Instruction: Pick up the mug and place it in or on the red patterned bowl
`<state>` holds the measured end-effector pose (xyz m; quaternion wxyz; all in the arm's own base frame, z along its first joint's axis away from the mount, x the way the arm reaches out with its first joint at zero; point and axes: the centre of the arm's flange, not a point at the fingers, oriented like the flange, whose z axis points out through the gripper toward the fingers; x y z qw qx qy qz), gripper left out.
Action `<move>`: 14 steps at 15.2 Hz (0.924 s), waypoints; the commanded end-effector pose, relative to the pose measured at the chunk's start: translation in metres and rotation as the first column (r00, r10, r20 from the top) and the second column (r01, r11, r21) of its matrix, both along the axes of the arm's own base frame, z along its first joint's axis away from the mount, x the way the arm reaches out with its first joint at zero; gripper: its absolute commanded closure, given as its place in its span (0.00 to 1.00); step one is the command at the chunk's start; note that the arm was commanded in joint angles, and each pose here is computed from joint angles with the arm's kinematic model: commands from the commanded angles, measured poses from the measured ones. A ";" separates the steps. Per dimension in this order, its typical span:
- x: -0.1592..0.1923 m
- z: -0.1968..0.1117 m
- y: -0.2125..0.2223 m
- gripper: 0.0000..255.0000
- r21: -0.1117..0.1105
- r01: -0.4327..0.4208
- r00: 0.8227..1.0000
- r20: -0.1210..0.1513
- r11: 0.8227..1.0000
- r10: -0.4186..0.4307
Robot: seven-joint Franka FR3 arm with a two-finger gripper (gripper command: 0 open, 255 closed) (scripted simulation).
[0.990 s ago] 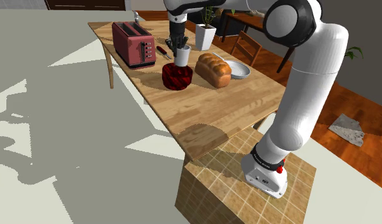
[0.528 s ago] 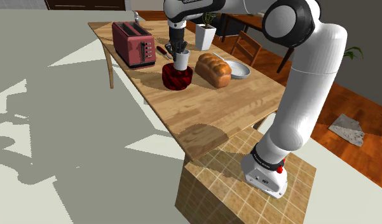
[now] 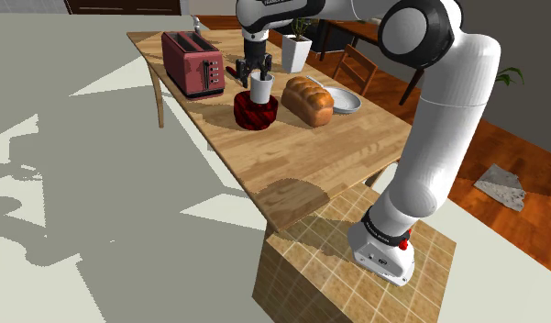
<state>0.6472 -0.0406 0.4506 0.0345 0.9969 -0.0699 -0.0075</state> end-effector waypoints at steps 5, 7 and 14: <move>0.001 0.026 0.002 0.00 0.000 0.000 1.000 0.000 1.000 0.000; 0.001 0.050 0.003 0.00 0.000 0.000 1.000 0.000 1.000 0.000; 0.001 0.050 0.003 0.00 0.000 0.000 1.000 0.000 1.000 0.000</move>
